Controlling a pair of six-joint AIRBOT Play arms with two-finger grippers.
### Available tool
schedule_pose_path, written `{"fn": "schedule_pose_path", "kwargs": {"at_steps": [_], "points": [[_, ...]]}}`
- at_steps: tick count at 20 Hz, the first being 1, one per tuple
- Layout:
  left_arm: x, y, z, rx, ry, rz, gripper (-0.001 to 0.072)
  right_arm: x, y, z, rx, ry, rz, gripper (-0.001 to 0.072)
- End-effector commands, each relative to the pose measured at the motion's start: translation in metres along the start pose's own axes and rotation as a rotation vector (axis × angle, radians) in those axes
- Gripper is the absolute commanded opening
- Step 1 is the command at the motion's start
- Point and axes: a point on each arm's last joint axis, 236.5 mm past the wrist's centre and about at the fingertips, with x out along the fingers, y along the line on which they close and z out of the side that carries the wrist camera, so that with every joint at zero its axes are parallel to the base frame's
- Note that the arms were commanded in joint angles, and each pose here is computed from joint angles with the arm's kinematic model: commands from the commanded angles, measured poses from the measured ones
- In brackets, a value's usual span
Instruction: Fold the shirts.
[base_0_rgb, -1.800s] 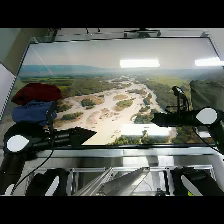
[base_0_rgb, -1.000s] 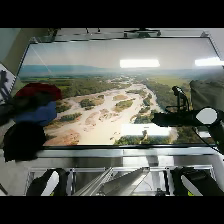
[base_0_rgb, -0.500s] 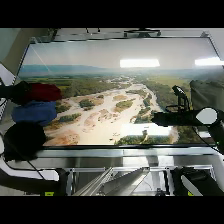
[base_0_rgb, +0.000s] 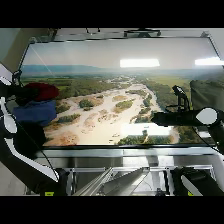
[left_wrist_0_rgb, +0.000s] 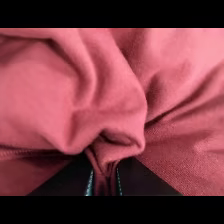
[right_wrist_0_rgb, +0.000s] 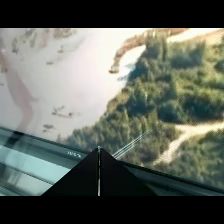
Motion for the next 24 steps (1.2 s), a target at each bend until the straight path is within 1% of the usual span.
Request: {"fn": "schedule_pose_path", "kwargs": {"at_steps": [1,2,4,6,7,8,10,13,16,17,18,19,20,21,22,23,24], "points": [[-0.051,-0.037,0.036,-0.037,-0.082,-0.104,0.0018,0.000,0.000,0.000,0.000,0.000,0.000,0.0022],[-0.081,-0.074,0.055,-0.021,-0.151,-0.221,0.0019,0.000,0.000,0.000,0.000,0.000,0.000,0.0022],[-0.155,-0.158,0.073,0.058,-0.281,-0.500,0.0018,0.000,0.001,0.000,0.003,0.001,0.005,0.0021],[-0.226,-0.238,0.065,0.144,-0.369,-0.741,0.0018,0.000,0.006,-0.001,0.013,0.002,0.025,0.0022],[-0.253,-0.271,0.054,0.191,-0.385,-0.818,0.0019,0.000,0.009,-0.002,0.019,0.007,0.038,0.0021],[-0.271,-0.302,0.038,0.234,-0.376,-0.868,0.0018,0.000,0.010,-0.002,0.021,0.008,0.043,0.0021],[-0.279,-0.352,-0.005,0.331,-0.294,-0.904,0.0019,0.000,0.009,-0.002,0.019,0.009,0.038,0.0022],[-0.252,-0.411,-0.074,0.437,-0.125,-0.913,0.0019,-0.001,0.009,-0.006,-0.019,0.025,0.039,0.0022],[-0.208,-0.468,-0.136,0.462,0.014,-0.949,0.0018,-0.001,0.009,-0.007,-0.069,0.028,0.040,0.0022],[-0.192,-0.482,-0.154,0.464,0.052,-0.948,0.0083,-0.001,0.009,-0.007,-0.082,0.027,0.040,0.0022],[-0.176,-0.495,-0.169,0.467,0.085,-0.945,0.0341,-0.001,0.009,-0.007,-0.087,0.027,0.039,0.0027],[-0.164,-0.504,-0.180,0.469,0.110,-0.942,0.0459,-0.001,0.009,-0.007,-0.087,0.027,0.039,0.0028],[-0.157,-0.509,-0.185,0.469,0.127,-0.941,0.0720,-0.001,0.010,-0.006,-0.088,0.027,0.040,0.0030],[-0.152,-0.510,-0.186,0.469,0.141,-0.940,0.0720,-0.003,0.010,-0.006,-0.088,0.029,0.040,0.0052],[-0.154,-0.506,-0.184,0.481,0.153,-0.939,0.0720,-0.008,0.009,-0.005,-0.089,0.033,0.036,0.0235],[-0.156,-0.495,-0.178,0.507,0.165,-0.921,0.0720,-0.014,0.008,0.000,-0.094,0.025,0.026,0.0379],[-0.157,-0.477,-0.172,0.515,0.190,-0.876,0.0720,-0.021,0.008,0.008,-0.115,0.007,0.018,0.0396]]}}
